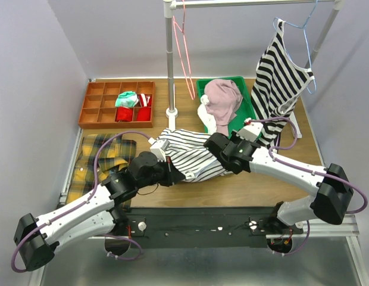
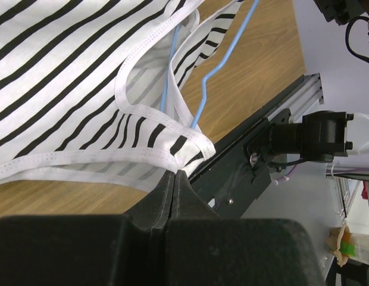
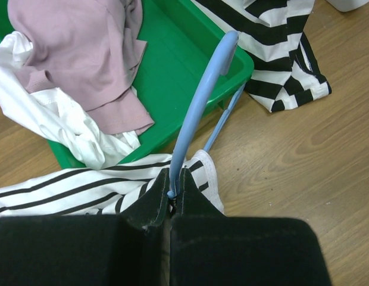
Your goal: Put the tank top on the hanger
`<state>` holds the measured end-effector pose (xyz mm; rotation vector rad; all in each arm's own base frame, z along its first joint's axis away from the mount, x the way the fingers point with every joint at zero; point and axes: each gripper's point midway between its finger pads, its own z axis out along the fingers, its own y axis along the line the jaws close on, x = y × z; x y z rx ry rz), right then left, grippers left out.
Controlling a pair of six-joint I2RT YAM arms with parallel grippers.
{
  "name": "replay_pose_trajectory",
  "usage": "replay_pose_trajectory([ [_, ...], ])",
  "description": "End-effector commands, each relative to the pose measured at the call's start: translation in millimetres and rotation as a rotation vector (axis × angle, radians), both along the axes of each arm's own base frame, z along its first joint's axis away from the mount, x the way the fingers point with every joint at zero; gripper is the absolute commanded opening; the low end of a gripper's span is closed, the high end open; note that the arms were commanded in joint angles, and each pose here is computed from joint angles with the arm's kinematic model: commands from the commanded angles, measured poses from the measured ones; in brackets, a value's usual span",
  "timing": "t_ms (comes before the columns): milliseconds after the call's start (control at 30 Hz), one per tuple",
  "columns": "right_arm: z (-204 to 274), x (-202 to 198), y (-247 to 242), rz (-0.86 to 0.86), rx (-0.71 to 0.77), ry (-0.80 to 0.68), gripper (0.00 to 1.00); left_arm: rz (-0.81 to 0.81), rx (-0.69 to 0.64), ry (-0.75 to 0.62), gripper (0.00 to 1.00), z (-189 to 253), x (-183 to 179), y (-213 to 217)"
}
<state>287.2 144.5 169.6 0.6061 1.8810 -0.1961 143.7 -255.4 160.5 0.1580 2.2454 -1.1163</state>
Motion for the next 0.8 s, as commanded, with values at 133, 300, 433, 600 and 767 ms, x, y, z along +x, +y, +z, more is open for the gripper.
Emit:
replay_pose_trajectory([
  [133, 29, 9, 15, 0.017, 0.104, -0.047, 0.01, -0.01, -0.051, -0.048, 0.0, 31, 11, -16],
  [300, 44, 18, 29, 0.037, 0.119, -0.064, 0.01, -0.006, -0.068, -0.104, 0.0, 57, 20, -22],
  [433, 54, 26, 36, 0.028, 0.11, -0.075, 0.01, -0.008, -0.075, -0.119, 0.0, 72, 26, -28],
  [600, 70, 32, 42, 0.024, 0.113, -0.098, 0.01, 0.02, -0.069, -0.14, 0.0, 82, 31, -26],
  [767, 68, 34, 54, 0.046, 0.109, -0.085, 0.01, 0.046, -0.065, -0.171, 0.09, 90, 39, -25],
])
